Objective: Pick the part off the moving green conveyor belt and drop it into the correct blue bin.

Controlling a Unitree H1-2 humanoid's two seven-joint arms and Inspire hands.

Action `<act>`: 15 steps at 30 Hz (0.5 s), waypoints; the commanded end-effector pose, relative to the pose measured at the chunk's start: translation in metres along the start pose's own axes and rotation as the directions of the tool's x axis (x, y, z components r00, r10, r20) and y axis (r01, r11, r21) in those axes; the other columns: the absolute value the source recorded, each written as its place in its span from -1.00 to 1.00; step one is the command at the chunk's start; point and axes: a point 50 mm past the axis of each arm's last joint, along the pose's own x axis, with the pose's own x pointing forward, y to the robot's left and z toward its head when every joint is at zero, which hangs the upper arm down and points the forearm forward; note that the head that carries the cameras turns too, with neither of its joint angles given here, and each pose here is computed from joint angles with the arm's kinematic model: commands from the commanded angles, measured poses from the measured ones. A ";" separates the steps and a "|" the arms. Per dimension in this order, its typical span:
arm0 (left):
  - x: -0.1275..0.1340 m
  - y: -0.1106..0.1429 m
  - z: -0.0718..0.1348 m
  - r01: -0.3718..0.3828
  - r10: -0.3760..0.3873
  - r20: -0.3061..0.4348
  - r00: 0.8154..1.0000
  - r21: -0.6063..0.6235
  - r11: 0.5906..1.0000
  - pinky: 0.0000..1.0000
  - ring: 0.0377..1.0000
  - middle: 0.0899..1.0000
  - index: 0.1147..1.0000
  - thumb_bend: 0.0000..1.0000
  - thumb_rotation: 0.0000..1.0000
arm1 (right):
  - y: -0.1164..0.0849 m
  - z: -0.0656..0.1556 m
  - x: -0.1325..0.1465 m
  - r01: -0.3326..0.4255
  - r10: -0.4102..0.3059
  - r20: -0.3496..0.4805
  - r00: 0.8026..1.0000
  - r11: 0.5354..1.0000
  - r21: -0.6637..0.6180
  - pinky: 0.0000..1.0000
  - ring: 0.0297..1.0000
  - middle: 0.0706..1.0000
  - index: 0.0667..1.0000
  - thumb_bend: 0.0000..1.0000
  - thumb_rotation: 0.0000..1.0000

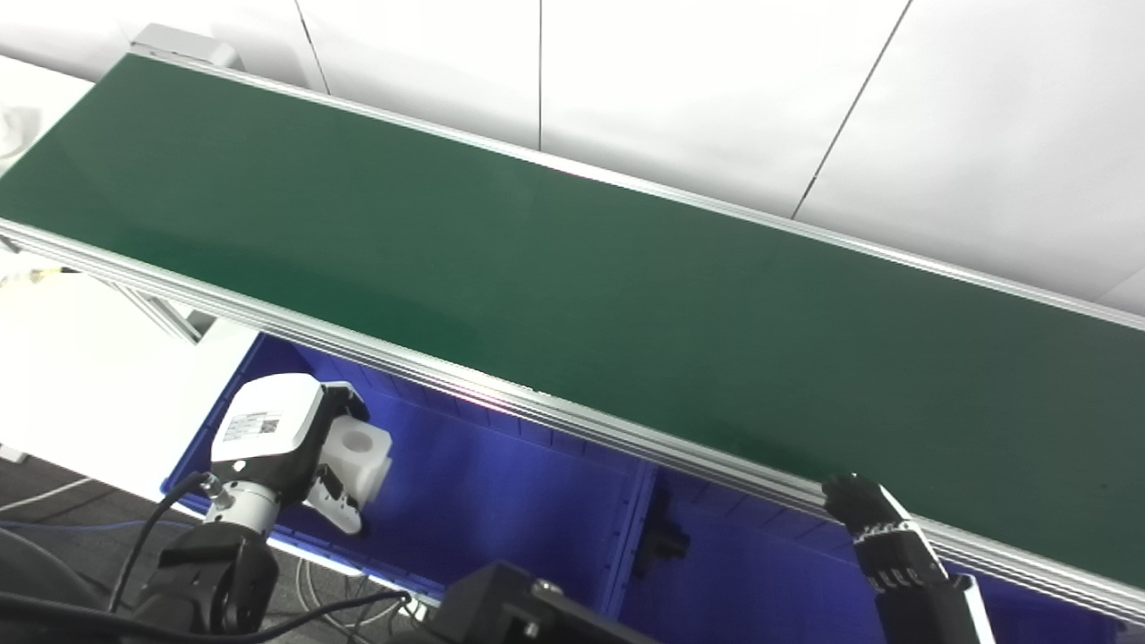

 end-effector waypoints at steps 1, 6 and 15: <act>-0.004 0.010 -0.002 -0.060 0.060 -0.002 0.998 0.033 0.998 0.52 0.60 0.65 0.43 0.75 -1.00 | -0.001 0.009 0.001 0.010 -0.008 0.051 0.999 0.999 -0.042 0.78 0.77 0.70 0.71 0.78 0.72; -0.004 0.014 0.003 -0.093 0.093 0.008 0.996 0.022 0.995 0.50 0.59 0.66 0.45 0.78 -1.00 | -0.001 0.008 0.001 0.005 -0.003 0.049 0.999 0.999 -0.036 0.78 0.77 0.70 0.71 0.73 0.72; -0.009 0.037 0.023 -0.214 0.221 0.075 0.972 -0.089 0.973 0.40 0.51 0.58 0.38 0.74 -0.97 | 0.000 0.005 0.001 -0.004 0.005 0.054 0.999 1.000 -0.011 0.84 0.80 0.72 0.72 0.73 0.67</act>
